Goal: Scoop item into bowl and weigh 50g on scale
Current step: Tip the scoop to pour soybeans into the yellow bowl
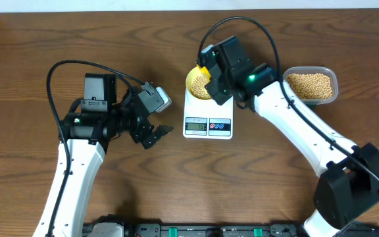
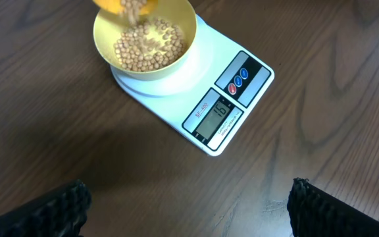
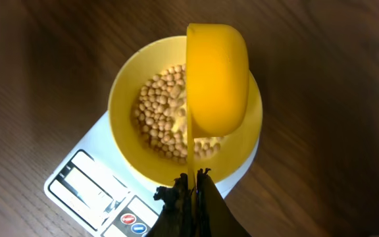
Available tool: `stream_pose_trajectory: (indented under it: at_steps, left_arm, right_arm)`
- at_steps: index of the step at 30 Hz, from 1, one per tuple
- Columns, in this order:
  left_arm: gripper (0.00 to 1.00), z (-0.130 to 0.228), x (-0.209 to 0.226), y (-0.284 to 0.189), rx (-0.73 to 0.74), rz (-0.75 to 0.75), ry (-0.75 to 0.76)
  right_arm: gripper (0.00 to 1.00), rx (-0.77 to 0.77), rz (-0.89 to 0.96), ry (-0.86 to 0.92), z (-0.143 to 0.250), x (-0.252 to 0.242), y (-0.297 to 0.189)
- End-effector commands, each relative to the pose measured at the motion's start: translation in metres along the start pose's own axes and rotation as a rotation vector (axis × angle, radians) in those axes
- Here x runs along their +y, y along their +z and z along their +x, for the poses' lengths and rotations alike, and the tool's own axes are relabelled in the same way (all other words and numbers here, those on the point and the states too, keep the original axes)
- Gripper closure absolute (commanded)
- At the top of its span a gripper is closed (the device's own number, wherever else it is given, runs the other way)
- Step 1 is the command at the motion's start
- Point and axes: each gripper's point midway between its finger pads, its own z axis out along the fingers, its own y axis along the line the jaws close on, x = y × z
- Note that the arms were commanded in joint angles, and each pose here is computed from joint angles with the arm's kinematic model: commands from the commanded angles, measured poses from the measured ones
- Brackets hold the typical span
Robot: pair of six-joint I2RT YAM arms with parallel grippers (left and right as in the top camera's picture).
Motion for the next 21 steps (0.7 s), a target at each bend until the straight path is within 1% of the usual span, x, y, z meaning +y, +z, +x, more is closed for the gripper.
stream_pose_trajectory:
  at_steps: [1, 5, 9, 12, 15, 17, 21]
  left_arm:
    - [0.02, 0.002, 0.002, 0.001, 0.007, -0.004, 0.010]
    - [0.02, 0.002, 0.002, 0.001, 0.007, -0.004, 0.010]
    - [0.02, 0.002, 0.003, 0.001, 0.007, -0.004, 0.010]
    - [0.03, 0.002, 0.002, 0.001, 0.007, -0.004, 0.010]
    - [0.02, 0.002, 0.002, 0.001, 0.007, -0.004, 0.010]
    - [0.02, 0.002, 0.002, 0.001, 0.007, -0.004, 0.010]
    - [0.02, 0.002, 0.002, 0.001, 0.007, -0.004, 0.010]
  right_arm:
    - [0.99, -0.059, 0.095, -0.067, -0.020, -0.007, -0.024]
    - [0.99, -0.077, 0.140, -0.078, -0.025, -0.011, -0.036]
    - [0.99, -0.114, 0.136, -0.071, -0.031, -0.013, -0.051]
    - [0.99, -0.134, 0.089, -0.060, -0.032, -0.011, -0.057]
    - [0.99, -0.153, 0.002, -0.020, -0.030, -0.012, -0.066]
    - [0.99, -0.169, -0.045, 0.027, -0.028, -0.019, -0.075]
    - [0.99, -0.205, -0.118, 0.136, -0.018, -0.048, -0.102]
